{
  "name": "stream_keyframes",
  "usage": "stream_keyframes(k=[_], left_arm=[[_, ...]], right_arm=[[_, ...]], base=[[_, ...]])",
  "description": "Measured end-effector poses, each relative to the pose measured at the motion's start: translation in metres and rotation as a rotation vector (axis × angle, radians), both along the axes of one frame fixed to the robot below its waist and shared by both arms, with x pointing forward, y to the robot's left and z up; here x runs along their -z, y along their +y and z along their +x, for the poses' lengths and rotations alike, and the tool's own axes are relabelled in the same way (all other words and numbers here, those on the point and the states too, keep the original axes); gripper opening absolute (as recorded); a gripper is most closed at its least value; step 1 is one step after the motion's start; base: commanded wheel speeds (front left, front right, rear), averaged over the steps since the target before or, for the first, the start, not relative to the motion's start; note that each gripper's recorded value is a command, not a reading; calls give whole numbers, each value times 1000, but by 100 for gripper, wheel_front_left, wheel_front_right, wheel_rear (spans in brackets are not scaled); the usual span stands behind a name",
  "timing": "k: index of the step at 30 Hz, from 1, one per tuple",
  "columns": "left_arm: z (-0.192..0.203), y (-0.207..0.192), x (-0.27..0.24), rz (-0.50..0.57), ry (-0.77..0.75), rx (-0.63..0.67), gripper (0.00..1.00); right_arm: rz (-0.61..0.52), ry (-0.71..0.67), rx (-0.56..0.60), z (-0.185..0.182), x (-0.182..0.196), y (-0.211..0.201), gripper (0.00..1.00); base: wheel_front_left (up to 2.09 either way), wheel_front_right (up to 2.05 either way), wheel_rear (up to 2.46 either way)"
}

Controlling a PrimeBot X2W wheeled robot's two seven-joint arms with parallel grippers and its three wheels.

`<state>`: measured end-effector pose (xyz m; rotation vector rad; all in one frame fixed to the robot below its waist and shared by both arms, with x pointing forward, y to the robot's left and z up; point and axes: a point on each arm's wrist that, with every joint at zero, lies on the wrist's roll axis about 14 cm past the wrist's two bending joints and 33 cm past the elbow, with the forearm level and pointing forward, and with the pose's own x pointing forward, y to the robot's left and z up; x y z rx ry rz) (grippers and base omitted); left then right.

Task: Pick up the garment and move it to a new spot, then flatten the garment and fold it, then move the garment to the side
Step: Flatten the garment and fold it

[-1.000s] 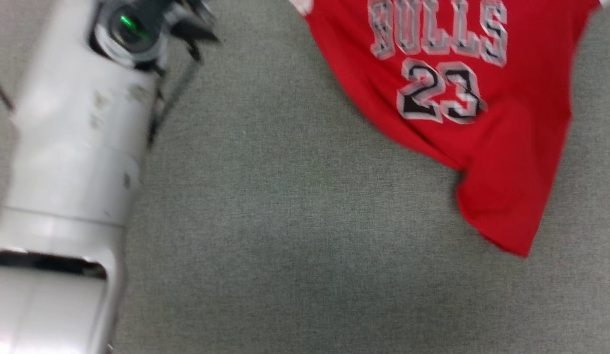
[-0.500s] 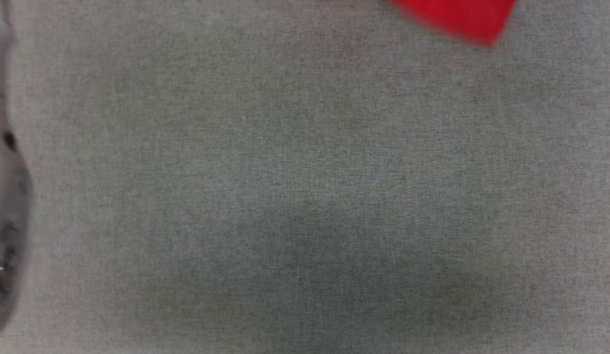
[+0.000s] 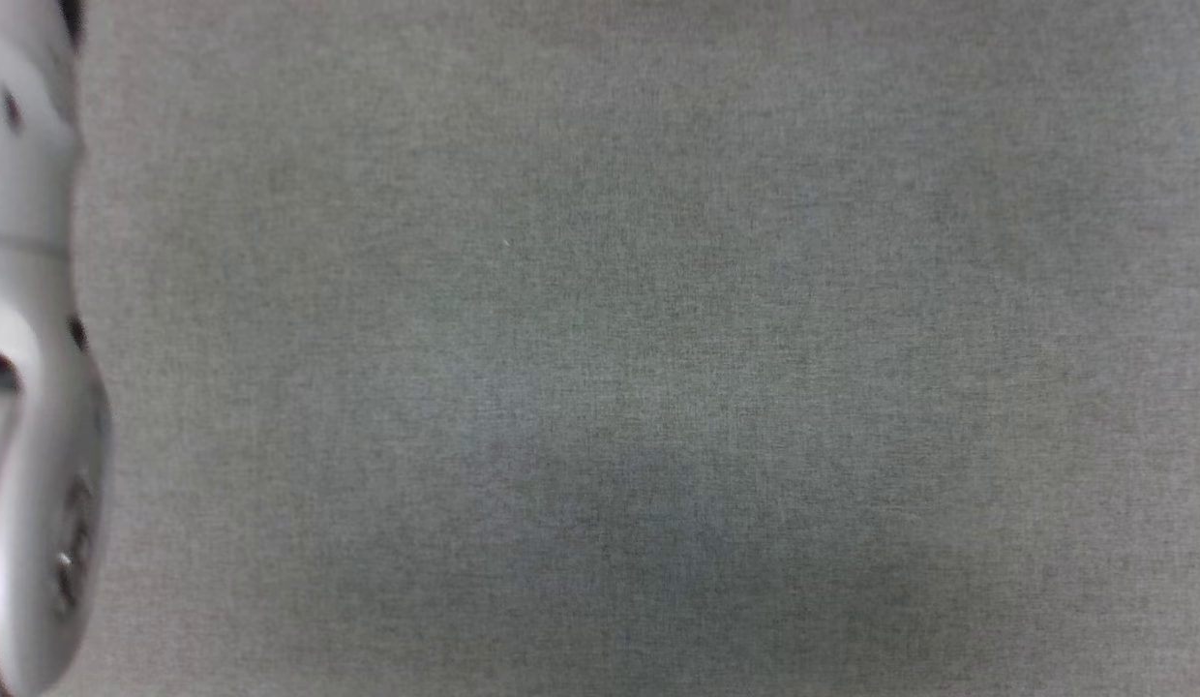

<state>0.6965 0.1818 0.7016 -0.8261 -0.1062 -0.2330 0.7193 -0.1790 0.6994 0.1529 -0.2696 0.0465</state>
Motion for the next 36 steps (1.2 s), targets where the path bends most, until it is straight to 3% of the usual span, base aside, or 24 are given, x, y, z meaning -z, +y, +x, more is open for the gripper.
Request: stream_keyframes(k=[5,11,15,24,30,36], left_arm=[[-29,14,71,6,198,84,0],[-78,28,119,-85,303,132,0],[-117,33,144,-127,337,148,0],[-214,18,194,-275,451,181,0],[-267,6,222,-332,547,182,0],[-305,8,239,-353,616,146,0]], right_arm=[[-15,138,-31,-15,52,7,0],[-39,268,-50,-50,107,0,0],[-81,340,-66,-86,140,-23,0],[-53,486,-100,-187,190,-85,0],[-23,628,-122,-239,237,-90,0],[-10,710,-84,-274,258,-106,0]], base=[[0,0,0],[0,0,0],[0,0,0],[0,0,0],[0,0,0],[0,0,0]])
